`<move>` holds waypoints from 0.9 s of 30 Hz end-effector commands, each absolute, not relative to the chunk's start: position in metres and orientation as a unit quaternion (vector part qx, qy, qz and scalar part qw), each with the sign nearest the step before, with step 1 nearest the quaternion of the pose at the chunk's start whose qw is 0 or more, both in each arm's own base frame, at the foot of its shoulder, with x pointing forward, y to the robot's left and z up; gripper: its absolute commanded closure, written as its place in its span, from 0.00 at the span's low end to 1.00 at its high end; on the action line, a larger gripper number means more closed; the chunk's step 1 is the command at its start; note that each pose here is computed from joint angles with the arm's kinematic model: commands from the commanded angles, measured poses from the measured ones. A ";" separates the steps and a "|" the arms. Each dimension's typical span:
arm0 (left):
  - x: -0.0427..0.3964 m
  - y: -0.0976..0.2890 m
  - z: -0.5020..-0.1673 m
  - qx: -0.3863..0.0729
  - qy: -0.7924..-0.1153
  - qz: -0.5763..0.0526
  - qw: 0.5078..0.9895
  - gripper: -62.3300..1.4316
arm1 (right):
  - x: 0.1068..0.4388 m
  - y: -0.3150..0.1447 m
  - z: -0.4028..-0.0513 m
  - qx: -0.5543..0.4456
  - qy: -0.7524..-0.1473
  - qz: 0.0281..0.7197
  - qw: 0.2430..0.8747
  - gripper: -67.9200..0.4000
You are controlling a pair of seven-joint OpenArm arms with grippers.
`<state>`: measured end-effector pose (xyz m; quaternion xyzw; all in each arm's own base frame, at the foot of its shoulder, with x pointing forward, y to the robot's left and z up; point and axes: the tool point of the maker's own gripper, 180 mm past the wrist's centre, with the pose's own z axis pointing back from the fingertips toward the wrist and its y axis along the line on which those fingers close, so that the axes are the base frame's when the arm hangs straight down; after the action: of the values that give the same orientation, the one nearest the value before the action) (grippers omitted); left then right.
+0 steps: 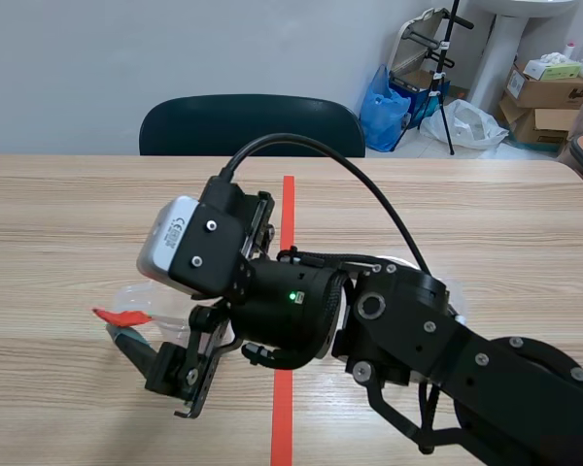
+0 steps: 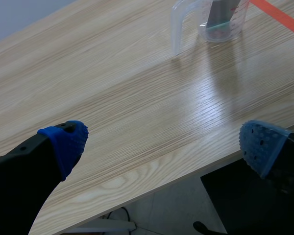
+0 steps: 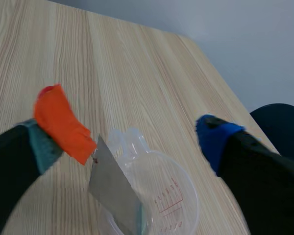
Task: Do the redox reaction experiment
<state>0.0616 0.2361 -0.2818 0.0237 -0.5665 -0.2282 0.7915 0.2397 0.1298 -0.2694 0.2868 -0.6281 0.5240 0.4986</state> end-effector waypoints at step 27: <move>0.066 0.233 -0.279 0.022 -0.572 -0.224 0.789 0.00 | 0.244 0.130 -0.248 0.295 -0.655 0.512 0.470 0.98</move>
<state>0.0605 0.2377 -0.2855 0.0264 -0.5572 -0.2279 0.7980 0.2375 0.1298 -0.2636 0.2959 -0.6371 0.5192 0.4868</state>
